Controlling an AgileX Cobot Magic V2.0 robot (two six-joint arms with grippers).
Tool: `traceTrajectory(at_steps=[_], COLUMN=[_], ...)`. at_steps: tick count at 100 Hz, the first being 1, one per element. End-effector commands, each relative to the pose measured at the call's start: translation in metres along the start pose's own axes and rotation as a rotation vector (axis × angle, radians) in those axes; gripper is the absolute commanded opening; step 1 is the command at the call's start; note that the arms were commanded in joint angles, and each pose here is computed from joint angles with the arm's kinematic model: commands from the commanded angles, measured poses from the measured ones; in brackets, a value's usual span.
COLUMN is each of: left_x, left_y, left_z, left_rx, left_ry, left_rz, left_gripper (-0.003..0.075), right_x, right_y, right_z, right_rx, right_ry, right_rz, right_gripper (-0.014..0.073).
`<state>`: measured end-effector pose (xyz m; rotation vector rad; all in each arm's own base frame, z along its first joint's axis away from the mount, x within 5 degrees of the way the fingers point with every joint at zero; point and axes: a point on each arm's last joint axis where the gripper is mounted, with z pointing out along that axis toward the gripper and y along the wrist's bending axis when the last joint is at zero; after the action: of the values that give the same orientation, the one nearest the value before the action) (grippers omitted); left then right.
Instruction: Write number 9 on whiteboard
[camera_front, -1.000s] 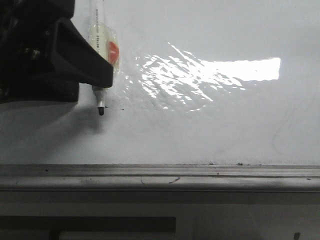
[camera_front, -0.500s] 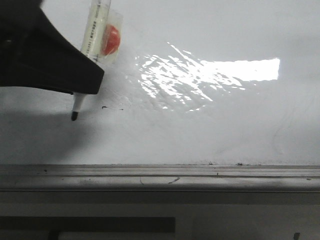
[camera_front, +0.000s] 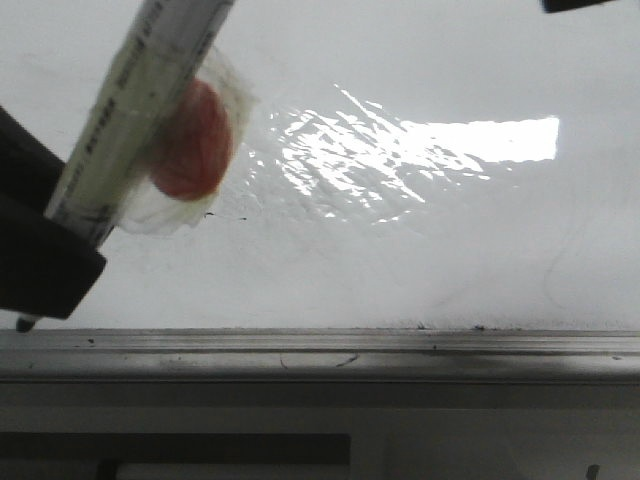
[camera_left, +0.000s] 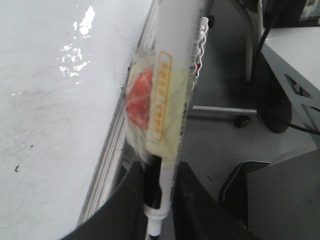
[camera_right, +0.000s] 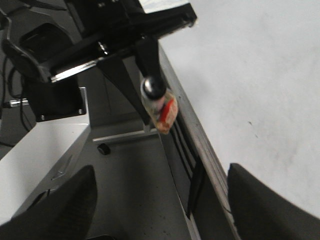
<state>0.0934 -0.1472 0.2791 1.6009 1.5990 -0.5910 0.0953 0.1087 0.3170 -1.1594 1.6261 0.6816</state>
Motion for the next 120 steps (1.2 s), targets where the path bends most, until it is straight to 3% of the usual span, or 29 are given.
traceTrajectory(at_steps=[1,29,53,65,82,100,108,120], left_x=[-0.014,-0.014,-0.014,-0.014,-0.014,-0.017,-0.020,-0.024], left_y=[0.002,0.002,0.002,0.002,0.002,0.003,0.002,-0.004], left_z=[-0.007,-0.007,-0.007,-0.007,-0.007,-0.008,-0.013,-0.029], left_rx=[-0.014,-0.014,-0.014,-0.014,-0.013,-0.024,-0.033,-0.056], left_ry=[-0.074,-0.076,-0.078,-0.078,-0.078,-0.113,-0.148,-0.204], left_rz=[0.020,0.037,0.035,0.035,0.034,-0.019,-0.071,-0.158], left_gripper=[-0.0020,-0.0020,-0.0020,-0.0020,-0.0020,-0.0013,0.0069,0.0363], right_x=[-0.015,-0.031,-0.035,-0.033,-0.032,-0.032,-0.031,-0.038], right_y=[-0.005,-0.002,-0.004,-0.004,-0.004,-0.003,-0.004,-0.007], right_z=[0.009,0.040,0.072,0.079,0.080,0.080,0.080,0.073], right_rx=[-0.019,-0.148,-0.145,-0.145,-0.158,-0.163,-0.159,-0.152], right_ry=[-0.090,-0.090,-0.049,-0.039,-0.033,-0.031,-0.015,0.150], right_rz=[0.004,-0.038,-0.020,0.011,0.013,0.032,0.052,0.062], right_gripper=[0.0480,0.0480,0.0470,0.0328,-0.0071,-0.0059,-0.0059,-0.0059])
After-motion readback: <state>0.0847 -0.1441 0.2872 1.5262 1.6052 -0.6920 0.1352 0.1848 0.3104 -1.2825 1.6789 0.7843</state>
